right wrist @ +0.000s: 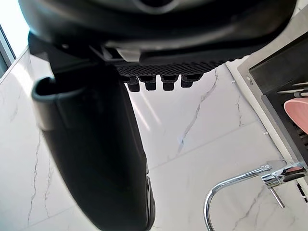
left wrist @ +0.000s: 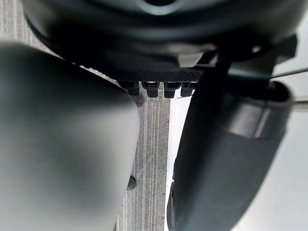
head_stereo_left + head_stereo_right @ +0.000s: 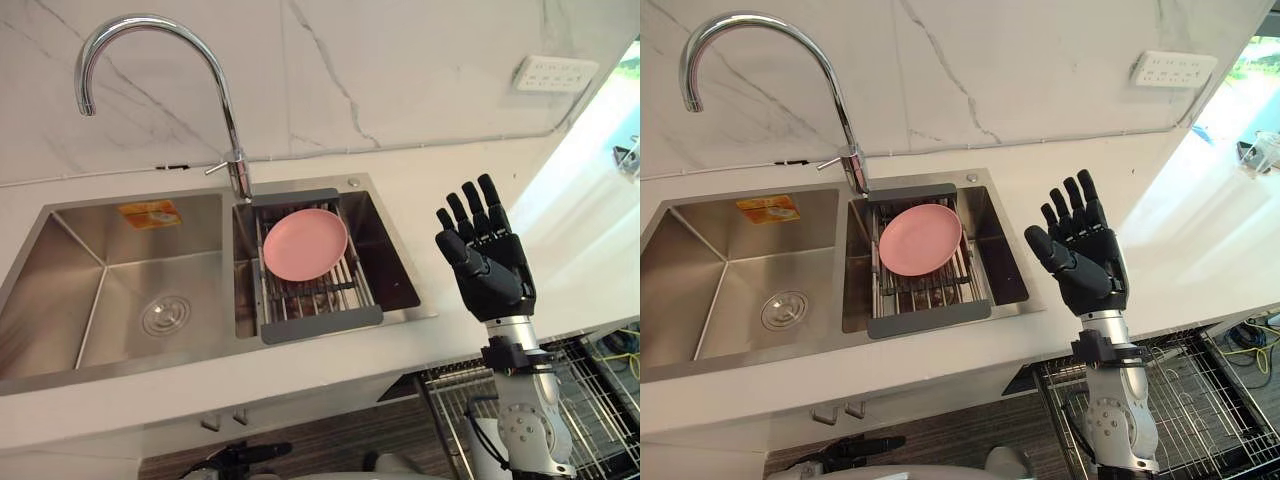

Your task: Walk over to the sink, pick up the cup, carry it to the dishwasher, place the cup inside the dishwasher, then close the dishwasher door

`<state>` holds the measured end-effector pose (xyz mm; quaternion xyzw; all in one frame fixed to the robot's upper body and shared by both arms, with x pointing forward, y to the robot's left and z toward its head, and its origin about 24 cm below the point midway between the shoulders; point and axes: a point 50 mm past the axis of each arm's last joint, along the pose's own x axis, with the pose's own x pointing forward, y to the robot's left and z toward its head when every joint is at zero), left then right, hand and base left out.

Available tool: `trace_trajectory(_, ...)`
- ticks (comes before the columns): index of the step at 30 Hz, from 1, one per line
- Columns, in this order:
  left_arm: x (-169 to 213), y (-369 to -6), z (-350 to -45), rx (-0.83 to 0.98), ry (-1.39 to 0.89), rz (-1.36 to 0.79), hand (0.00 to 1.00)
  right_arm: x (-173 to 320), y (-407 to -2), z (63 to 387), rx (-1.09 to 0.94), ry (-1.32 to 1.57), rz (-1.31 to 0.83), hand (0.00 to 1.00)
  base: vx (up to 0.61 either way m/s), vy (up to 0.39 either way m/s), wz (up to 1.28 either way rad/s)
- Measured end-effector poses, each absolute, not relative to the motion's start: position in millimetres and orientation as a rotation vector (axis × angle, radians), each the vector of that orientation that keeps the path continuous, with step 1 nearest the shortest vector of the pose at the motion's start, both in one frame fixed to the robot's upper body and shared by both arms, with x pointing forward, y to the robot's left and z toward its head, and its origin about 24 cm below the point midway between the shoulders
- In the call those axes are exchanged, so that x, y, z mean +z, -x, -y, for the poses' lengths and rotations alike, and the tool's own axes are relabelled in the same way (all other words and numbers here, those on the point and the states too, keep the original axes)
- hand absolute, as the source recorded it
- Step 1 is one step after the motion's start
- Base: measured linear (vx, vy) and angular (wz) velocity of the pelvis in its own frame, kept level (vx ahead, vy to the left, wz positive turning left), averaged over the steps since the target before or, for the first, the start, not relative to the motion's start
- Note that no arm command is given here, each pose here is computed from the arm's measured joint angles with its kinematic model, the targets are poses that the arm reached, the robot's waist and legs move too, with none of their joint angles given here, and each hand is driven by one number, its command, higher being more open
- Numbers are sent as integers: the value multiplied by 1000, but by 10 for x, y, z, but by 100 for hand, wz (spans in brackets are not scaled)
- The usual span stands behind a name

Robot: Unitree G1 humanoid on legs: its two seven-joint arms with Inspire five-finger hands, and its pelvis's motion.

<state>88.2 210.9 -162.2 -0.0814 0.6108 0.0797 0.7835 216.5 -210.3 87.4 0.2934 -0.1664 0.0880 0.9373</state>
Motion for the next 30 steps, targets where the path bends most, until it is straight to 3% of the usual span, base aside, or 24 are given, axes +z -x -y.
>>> trace_trajectory(12,-1626,-814,-2151,232,180,-1327,100,706,-2144,2055,129,-618,237,100,-8,1,15)
trace_trajectory(20,-1619,-709,-2270,331,271,-1335,100,810,-2206,2386,-203,-117,181,100,-12,28,-5)
trace_trajectory(25,-1641,-481,-2335,336,223,-1415,100,970,-2276,2545,-158,204,147,100,2,-1,-7)
trace_trajectory(30,-1639,-489,-2335,324,206,-1411,100,926,-2320,2468,-15,370,65,100,-12,-2,1)
